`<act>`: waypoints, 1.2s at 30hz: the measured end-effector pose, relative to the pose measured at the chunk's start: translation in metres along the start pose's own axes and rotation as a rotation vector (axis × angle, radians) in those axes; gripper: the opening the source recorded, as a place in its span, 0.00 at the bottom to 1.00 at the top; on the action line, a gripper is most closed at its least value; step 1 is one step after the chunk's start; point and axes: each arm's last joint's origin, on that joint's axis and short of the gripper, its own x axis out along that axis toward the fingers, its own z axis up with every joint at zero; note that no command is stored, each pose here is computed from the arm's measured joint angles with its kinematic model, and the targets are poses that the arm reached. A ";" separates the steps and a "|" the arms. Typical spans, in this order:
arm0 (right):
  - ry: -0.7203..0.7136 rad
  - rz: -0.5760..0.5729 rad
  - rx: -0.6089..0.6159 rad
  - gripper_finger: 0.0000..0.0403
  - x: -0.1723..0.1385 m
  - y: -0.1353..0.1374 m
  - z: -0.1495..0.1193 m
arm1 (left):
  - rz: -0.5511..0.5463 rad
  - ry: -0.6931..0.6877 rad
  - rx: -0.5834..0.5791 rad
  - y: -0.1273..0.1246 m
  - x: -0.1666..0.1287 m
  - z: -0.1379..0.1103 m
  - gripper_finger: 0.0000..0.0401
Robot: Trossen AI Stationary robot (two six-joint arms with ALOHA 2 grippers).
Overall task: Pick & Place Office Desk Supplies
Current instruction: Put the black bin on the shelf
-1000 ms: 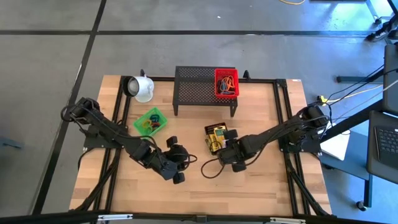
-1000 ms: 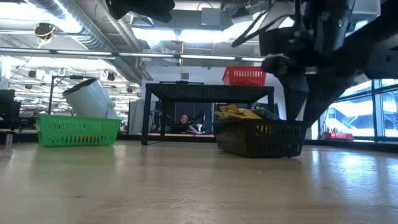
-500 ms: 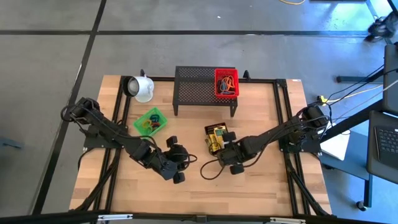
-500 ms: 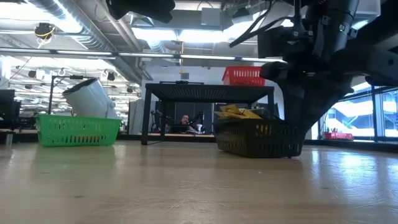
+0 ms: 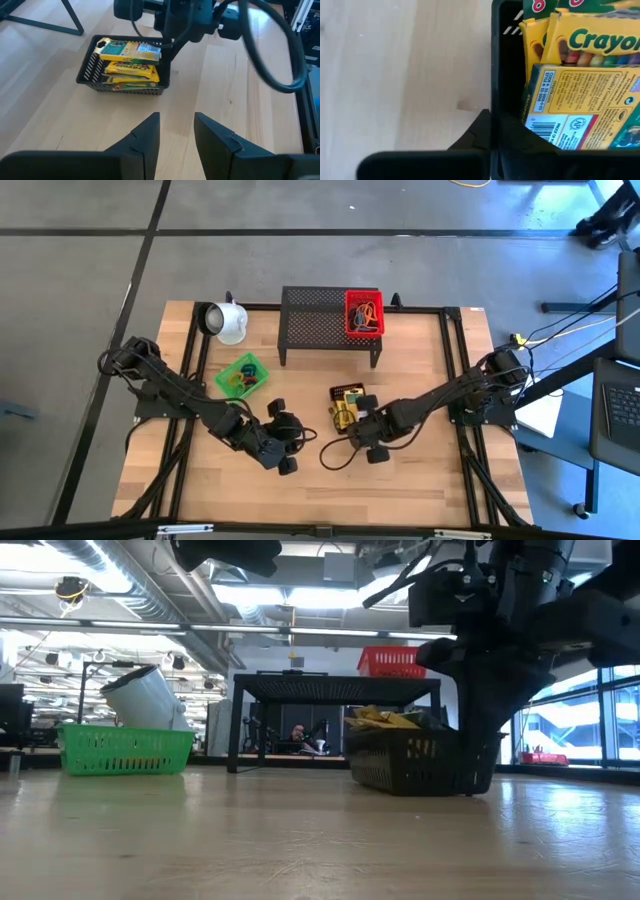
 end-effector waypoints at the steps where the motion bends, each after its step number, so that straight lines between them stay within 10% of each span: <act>1: -0.001 0.002 -0.002 0.03 -0.002 0.001 0.001 | -0.001 0.001 0.000 0.000 0.000 0.000 0.28; 22: -0.246 -0.068 -0.184 0.03 -0.113 0.011 0.067 | -0.154 0.005 0.039 -0.037 -0.038 -0.027 0.28; 36: -0.344 -0.346 -0.176 0.03 -0.165 -0.071 0.095 | -0.132 -0.052 0.056 -0.046 -0.052 -0.035 0.28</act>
